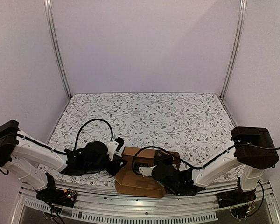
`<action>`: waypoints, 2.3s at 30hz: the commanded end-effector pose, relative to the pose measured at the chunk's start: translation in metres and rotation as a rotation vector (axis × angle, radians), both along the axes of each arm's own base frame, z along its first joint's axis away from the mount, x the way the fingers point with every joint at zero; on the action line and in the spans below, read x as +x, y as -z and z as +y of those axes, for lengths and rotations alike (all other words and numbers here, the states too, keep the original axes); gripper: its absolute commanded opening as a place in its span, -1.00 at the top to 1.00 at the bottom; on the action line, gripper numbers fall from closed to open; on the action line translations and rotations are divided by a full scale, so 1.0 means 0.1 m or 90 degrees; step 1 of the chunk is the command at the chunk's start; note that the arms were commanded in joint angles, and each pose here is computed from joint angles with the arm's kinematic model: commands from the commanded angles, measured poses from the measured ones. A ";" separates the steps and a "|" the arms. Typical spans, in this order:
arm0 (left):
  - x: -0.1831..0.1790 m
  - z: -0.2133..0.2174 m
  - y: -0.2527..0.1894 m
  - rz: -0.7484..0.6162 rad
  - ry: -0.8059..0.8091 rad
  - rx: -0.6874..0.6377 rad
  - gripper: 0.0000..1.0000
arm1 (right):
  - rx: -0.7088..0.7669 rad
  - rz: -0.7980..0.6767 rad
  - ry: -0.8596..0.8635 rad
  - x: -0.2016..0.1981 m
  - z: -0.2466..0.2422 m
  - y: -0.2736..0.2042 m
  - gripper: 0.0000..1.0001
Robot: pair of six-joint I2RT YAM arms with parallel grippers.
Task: Fold the paper box
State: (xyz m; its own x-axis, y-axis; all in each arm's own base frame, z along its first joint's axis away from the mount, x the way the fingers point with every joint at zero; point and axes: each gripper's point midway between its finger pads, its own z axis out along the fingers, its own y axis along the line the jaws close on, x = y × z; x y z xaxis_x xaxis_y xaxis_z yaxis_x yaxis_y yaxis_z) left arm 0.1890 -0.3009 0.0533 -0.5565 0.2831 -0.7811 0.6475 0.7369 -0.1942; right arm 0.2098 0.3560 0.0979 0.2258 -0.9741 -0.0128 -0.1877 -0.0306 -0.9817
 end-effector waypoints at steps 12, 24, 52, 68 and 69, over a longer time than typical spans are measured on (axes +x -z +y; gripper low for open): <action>0.13 -0.13 -0.02 -0.039 -0.002 0.040 0.43 | -0.015 -0.001 -0.010 -0.08 0.05 0.06 1.00; 0.32 -0.20 -0.07 -0.048 -0.069 0.030 0.45 | 0.002 0.001 -0.011 -0.11 0.13 0.07 1.00; 0.52 -0.34 -0.20 -0.101 -0.078 0.090 1.00 | 0.168 0.108 -0.058 -0.38 0.29 -0.51 -0.17; 0.52 -0.86 -0.11 -0.126 0.070 0.104 1.00 | 0.455 0.480 -0.077 -0.42 -0.13 -1.00 -0.38; 0.52 -0.90 -0.10 -0.129 0.082 0.107 1.00 | 0.472 0.498 -0.068 -0.40 -0.14 -0.98 -0.30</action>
